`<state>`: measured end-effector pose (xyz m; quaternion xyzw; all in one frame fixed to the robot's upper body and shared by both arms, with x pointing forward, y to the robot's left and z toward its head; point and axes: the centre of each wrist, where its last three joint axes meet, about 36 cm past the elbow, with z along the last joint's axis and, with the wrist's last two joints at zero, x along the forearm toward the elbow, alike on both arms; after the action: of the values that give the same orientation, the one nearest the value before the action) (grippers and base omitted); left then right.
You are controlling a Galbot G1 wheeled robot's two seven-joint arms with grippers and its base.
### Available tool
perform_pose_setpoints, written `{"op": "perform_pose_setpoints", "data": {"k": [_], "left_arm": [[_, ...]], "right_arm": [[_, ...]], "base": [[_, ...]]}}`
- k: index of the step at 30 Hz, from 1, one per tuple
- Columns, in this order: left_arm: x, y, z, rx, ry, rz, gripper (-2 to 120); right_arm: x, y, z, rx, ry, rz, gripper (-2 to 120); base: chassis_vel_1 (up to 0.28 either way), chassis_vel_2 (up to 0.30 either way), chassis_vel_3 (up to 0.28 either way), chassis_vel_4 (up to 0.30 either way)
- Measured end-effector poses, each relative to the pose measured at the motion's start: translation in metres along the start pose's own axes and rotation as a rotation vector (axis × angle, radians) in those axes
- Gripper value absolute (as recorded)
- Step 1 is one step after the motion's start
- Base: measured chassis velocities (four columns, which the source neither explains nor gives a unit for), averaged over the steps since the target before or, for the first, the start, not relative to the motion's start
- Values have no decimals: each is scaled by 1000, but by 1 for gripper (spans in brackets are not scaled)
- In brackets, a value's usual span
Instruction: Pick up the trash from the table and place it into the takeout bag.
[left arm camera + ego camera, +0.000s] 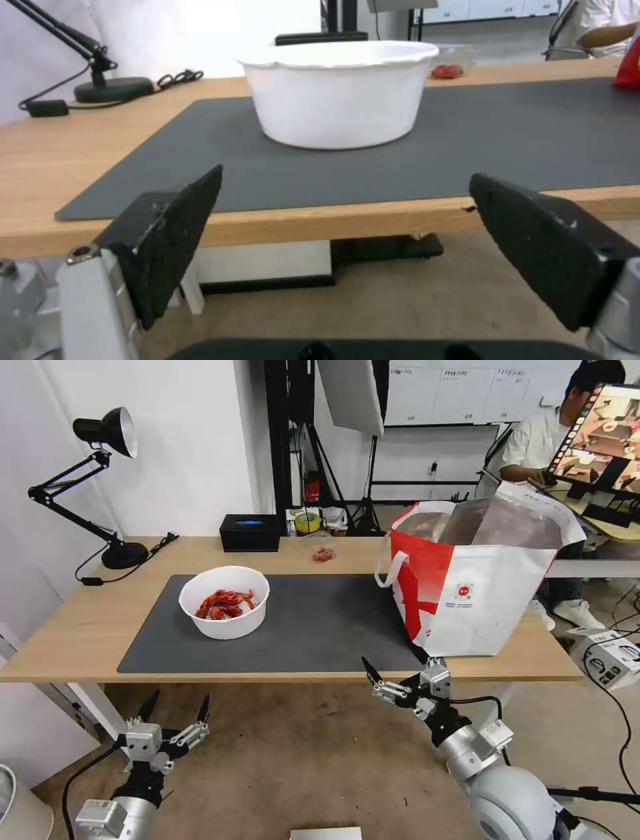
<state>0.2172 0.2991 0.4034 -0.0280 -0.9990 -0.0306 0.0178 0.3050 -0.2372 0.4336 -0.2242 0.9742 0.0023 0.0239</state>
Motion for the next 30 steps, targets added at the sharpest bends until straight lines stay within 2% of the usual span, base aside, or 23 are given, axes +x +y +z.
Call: {"op": "perform_pose_setpoints", "data": {"k": [14,30], "left_arm": [[1,-1,2,-2,9,-1,100],[-4,5,6,-3,14,-4,100]], "right_arm": [[3,-1,10,23,61,75,100],[4,-1,13,24,100,94,100]], "base": [[0,0,0,0],[0,0,0,0]]}}
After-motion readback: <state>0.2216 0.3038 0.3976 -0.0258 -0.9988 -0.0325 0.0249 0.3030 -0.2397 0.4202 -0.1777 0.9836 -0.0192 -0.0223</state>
